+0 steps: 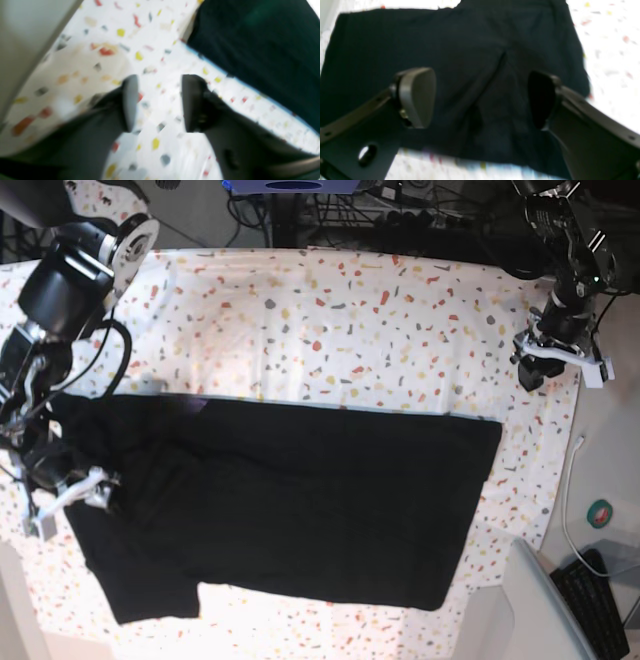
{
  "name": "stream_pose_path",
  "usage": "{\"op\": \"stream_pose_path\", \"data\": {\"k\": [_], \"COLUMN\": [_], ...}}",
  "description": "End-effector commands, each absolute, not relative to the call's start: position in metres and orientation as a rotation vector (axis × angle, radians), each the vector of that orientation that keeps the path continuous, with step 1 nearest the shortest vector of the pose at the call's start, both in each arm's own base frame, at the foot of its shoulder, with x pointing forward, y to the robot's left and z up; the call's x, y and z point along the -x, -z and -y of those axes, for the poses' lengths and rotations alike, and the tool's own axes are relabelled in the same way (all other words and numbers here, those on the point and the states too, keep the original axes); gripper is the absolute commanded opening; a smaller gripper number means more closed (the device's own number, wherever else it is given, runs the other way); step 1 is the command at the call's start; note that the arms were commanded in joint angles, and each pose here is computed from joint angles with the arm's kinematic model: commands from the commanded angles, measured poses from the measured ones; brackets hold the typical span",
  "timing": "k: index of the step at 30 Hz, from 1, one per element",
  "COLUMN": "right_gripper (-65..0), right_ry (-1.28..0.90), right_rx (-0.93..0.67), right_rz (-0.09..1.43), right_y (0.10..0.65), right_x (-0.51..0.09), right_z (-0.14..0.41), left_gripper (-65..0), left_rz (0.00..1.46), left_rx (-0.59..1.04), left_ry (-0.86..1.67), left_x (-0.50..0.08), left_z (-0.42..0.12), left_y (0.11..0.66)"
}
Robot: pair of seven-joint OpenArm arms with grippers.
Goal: Layout the t-shirt on the table in an organized manner, then fold the t-shirt properly
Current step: 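Grasp the shirt's edge corners with both grippers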
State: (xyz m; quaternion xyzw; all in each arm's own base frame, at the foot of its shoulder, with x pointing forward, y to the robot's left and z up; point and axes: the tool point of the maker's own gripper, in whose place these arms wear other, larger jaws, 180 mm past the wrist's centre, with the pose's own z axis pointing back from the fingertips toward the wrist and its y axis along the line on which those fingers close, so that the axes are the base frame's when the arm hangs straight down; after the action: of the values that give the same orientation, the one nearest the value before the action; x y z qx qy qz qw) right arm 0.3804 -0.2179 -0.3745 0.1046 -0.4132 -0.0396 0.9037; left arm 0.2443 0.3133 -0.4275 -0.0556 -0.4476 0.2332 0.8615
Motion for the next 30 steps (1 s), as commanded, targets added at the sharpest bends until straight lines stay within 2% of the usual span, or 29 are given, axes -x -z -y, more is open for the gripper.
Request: {"op": "stream_pose_path", "data": {"k": [1,7,15,21,25,27,30], "right_gripper": [-15.5,-16.2,-16.7,-16.8,-16.8,-16.8,-16.8], "right_ry": [0.060,0.045,0.267,0.341,0.534,0.589,0.626], "right_rx": [-0.201,-0.115,-0.327,-0.376,-0.401,-0.413,-0.451], "right_rz": [0.926,0.867,0.919,0.844,0.888,0.895,0.896], "right_y": [0.355,0.375,0.381,0.412,0.423,0.427,0.435], "right_x": [-0.382,-0.316,-0.248,-0.226,-0.222,-0.228,-0.244], "right_z": [0.222,0.235,0.238,0.236,0.256,0.263,0.265], "left_gripper": [-33.1,-32.9,-32.9,-32.9,-33.2,-38.5,-58.6], "left_rz": [0.997,0.964,0.931,0.910,0.888,0.909,0.902], "left_rx": [0.131,0.238,0.338,0.383,0.398,0.389,0.385], "left_ry": [-0.495,-0.599,-0.670,-0.688,-0.703,-0.718,-0.743], "left_x": [-0.262,-0.295,-0.331,-0.351,-0.352,-0.352,-0.347], "left_z": [-0.315,-0.298,-0.278,-0.268,-0.264,-0.266,-0.266], "left_y": [0.416,0.442,0.458,0.463,0.470,0.471,0.480]}}
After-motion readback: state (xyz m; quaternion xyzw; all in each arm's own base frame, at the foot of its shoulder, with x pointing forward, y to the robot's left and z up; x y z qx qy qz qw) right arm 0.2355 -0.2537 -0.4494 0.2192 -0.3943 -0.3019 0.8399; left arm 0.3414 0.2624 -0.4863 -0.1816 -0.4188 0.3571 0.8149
